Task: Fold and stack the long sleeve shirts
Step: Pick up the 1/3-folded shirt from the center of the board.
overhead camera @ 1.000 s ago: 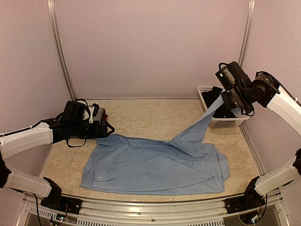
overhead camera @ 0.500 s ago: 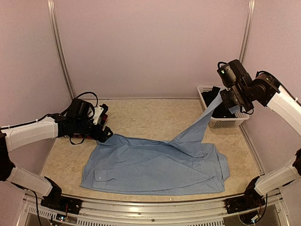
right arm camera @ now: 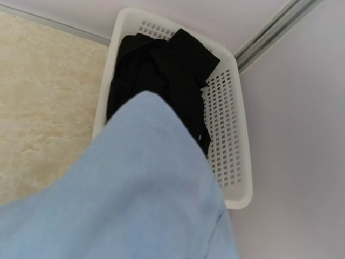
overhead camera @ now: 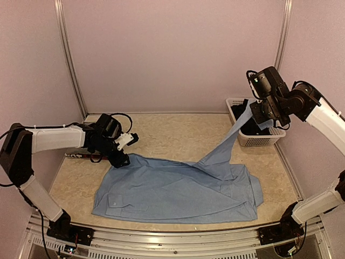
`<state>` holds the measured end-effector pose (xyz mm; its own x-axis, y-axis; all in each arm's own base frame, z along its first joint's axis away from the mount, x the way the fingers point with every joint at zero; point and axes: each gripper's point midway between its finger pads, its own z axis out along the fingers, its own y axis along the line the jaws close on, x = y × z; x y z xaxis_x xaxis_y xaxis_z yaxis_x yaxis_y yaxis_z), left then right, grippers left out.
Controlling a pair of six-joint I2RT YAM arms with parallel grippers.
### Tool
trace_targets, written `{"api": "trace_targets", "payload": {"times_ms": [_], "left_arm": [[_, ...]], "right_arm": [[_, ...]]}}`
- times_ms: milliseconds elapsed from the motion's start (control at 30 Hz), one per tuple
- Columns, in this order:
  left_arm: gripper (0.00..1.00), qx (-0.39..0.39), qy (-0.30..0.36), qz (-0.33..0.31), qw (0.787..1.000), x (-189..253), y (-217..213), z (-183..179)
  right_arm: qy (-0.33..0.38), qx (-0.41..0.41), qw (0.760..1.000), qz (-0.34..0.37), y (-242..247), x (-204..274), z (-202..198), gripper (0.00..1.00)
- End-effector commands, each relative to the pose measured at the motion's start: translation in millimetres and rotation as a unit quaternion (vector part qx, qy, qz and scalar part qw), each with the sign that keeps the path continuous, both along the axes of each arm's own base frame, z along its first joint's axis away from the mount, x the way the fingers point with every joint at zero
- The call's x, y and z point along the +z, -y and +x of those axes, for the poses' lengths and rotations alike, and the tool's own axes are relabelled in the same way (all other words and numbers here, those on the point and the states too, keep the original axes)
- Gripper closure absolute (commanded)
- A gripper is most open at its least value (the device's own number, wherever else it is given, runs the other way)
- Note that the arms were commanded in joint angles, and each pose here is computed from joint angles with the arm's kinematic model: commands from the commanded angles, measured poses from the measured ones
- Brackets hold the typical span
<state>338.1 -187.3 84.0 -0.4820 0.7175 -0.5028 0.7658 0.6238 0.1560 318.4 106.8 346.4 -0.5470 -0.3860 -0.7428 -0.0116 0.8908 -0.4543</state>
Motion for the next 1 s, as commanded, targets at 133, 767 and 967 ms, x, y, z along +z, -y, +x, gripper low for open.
{"api": "trace_targets", "payload": {"times_ms": [133,767,967], "left_arm": [[0.62,-0.012,-0.005,0.02,1.0,3,-2,4],[1.0,0.035,0.164,0.139,0.976,56,-23,24],[1.0,0.011,0.161,0.176,0.971,39,-19,8]], "right_arm": [[0.011,-0.016,1.0,0.016,12,22,-7,1.0],[-0.011,-0.079,0.997,0.003,36,31,-23,1.0],[-0.009,-0.08,0.997,0.005,39,36,-26,1.0]]}}
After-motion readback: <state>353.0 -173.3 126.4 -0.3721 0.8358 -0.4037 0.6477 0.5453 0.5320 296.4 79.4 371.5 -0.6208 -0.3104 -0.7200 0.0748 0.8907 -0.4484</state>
